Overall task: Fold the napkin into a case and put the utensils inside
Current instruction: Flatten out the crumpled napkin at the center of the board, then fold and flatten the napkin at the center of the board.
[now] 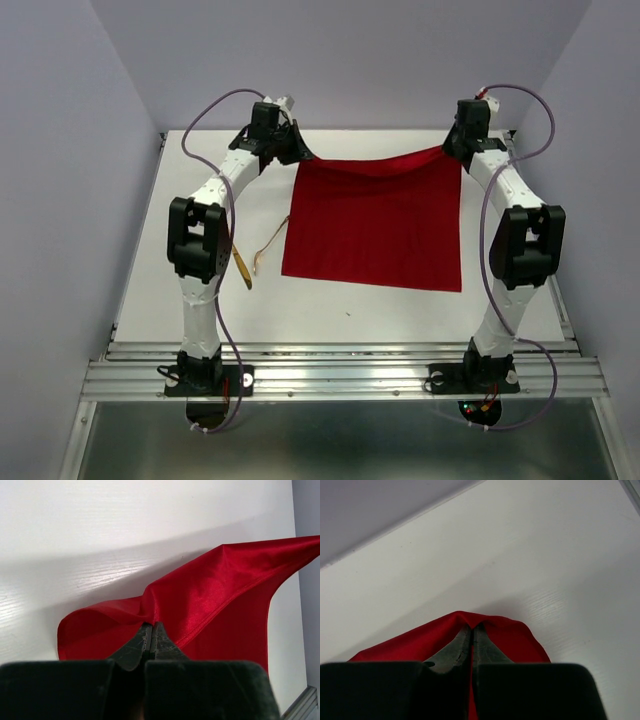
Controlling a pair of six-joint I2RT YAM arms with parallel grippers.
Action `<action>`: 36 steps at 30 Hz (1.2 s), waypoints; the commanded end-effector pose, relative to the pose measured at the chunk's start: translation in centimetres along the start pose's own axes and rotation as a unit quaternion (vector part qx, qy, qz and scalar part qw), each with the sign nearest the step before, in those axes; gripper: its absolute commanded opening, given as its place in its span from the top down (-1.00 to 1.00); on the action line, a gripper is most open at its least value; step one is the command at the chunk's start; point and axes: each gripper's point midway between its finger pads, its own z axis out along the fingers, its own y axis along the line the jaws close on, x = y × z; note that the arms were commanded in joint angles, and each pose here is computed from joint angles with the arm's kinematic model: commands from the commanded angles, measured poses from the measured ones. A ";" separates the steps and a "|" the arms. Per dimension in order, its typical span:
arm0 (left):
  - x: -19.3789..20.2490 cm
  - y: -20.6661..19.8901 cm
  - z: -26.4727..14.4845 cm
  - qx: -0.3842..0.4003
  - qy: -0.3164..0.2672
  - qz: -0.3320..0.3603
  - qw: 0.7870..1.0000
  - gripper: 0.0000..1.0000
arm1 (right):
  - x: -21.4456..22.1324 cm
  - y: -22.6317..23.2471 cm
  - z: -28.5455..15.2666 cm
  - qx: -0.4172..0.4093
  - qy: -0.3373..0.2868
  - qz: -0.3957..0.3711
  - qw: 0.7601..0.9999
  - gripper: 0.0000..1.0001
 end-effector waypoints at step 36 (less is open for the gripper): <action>10.7 0.9 -11.3 -0.019 0.044 0.013 0.999 1.00 | 11.7 -7.2 -15.4 -0.042 0.138 0.022 0.989 0.99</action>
